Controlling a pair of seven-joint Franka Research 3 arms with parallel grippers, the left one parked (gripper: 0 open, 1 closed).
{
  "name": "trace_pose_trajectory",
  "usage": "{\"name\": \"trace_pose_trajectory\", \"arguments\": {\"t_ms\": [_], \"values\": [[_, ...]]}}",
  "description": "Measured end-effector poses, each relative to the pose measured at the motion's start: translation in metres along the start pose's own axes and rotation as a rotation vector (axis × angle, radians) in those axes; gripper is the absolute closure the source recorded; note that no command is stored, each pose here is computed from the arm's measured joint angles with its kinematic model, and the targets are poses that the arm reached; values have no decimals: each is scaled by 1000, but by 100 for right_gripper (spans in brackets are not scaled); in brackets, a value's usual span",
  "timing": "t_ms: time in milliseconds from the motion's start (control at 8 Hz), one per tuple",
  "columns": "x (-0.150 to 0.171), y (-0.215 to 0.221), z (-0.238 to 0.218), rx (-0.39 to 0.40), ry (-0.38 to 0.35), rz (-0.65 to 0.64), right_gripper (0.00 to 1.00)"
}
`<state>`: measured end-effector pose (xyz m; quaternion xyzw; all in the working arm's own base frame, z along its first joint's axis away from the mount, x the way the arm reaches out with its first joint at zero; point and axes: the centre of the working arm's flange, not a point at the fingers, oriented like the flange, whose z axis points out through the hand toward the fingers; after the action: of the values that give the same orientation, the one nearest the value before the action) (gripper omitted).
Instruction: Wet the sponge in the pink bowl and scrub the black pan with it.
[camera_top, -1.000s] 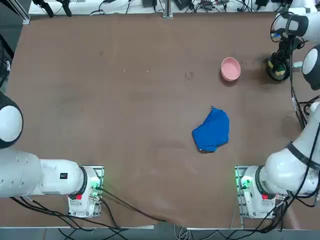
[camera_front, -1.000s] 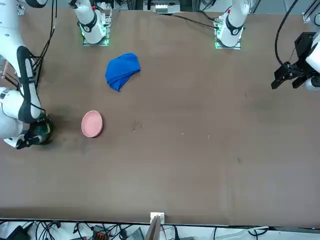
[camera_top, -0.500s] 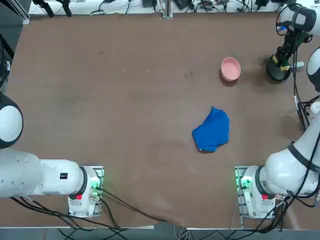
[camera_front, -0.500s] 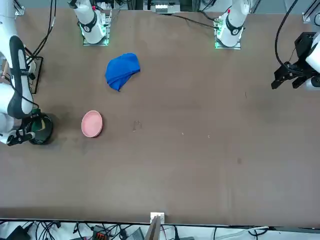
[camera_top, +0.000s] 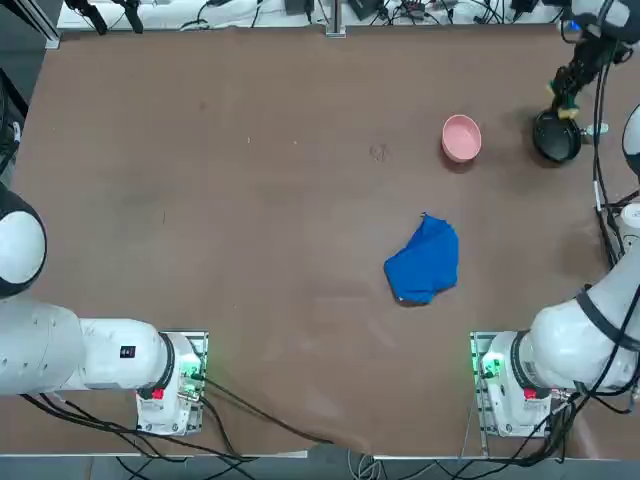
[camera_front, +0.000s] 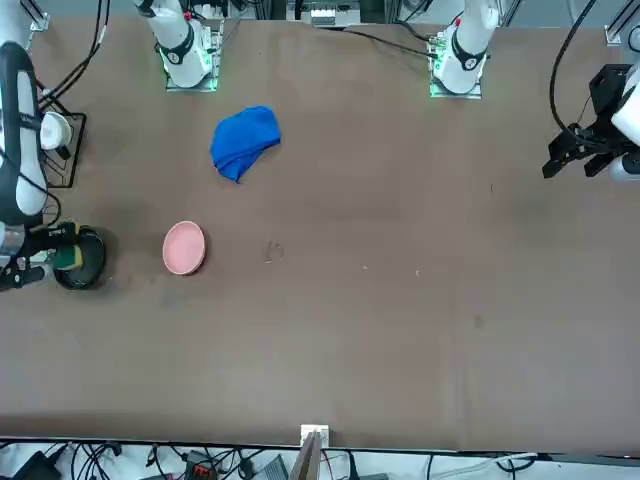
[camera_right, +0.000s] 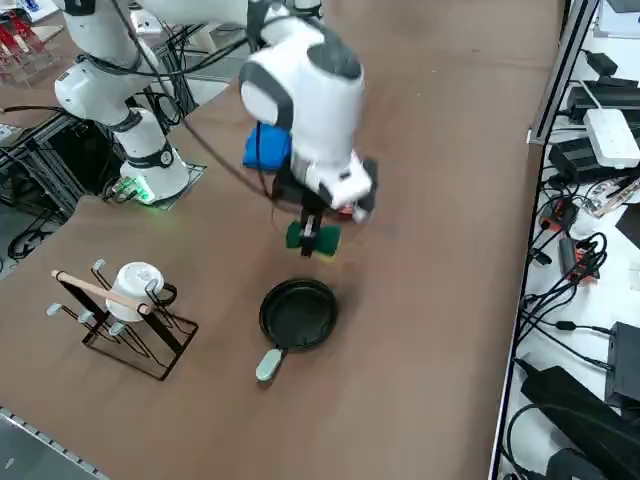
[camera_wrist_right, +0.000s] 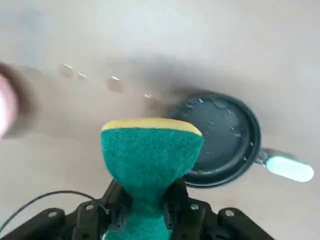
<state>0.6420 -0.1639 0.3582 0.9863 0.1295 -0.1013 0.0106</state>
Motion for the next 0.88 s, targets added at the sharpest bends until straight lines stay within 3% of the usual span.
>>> {"name": "trace_pose_trajectory", "arguments": {"t_ms": [375, 875], "values": [[26, -96, -44, -22, 16, 17, 63], [61, -275, -45, -23, 4, -64, 62]]}}
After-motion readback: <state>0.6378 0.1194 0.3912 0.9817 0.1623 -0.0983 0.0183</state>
